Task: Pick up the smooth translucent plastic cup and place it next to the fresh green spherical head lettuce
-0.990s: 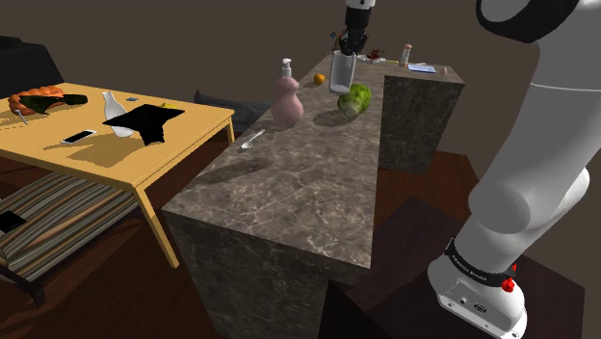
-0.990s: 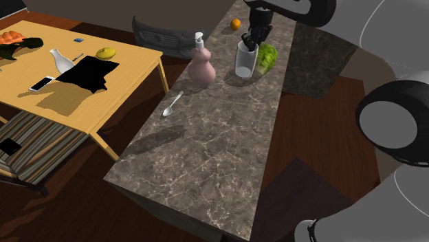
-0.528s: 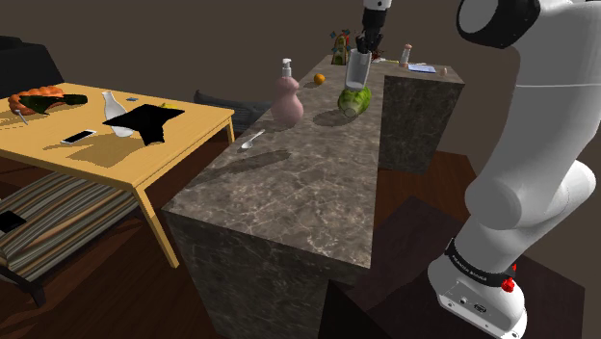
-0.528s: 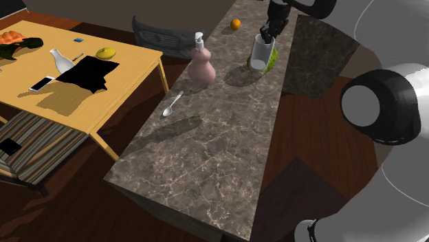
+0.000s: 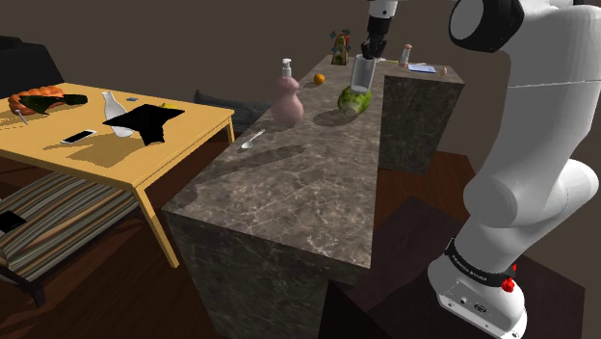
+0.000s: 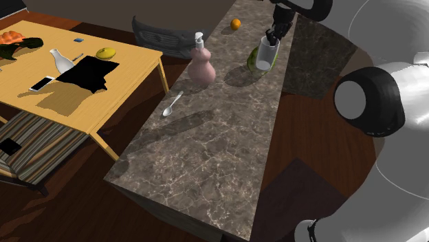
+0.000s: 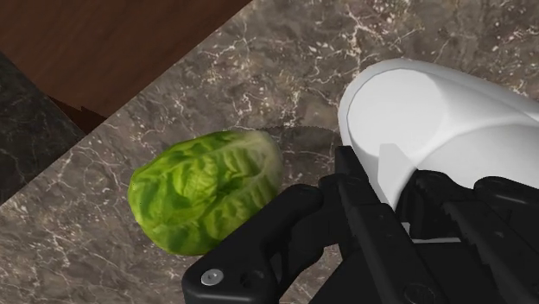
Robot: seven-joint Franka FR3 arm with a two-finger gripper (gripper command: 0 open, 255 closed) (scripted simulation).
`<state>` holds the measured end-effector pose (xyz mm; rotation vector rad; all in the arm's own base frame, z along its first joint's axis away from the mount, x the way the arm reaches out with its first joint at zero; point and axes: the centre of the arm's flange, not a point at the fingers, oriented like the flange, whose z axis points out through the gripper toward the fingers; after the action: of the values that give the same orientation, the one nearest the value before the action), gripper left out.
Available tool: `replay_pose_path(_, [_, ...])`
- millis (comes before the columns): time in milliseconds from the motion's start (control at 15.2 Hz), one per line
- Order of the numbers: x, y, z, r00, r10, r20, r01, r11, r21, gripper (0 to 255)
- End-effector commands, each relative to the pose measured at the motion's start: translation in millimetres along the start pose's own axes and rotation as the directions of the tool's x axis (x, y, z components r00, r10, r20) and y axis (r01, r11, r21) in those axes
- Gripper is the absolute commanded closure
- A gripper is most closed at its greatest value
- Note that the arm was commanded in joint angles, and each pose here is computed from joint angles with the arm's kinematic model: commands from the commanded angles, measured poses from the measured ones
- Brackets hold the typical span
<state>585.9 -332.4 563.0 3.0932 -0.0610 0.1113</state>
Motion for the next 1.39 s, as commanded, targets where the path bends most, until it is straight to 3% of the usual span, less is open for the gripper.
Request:
replay_pose_path(0, [-0.2,0.0,11.0,1.000,0.000,-0.001,0.000,1.000,0.000,255])
replay_pose_path(1320, [-7.8,-4.7,116.2,1.000,0.000,-0.001,0.000,1.000,0.000,255])
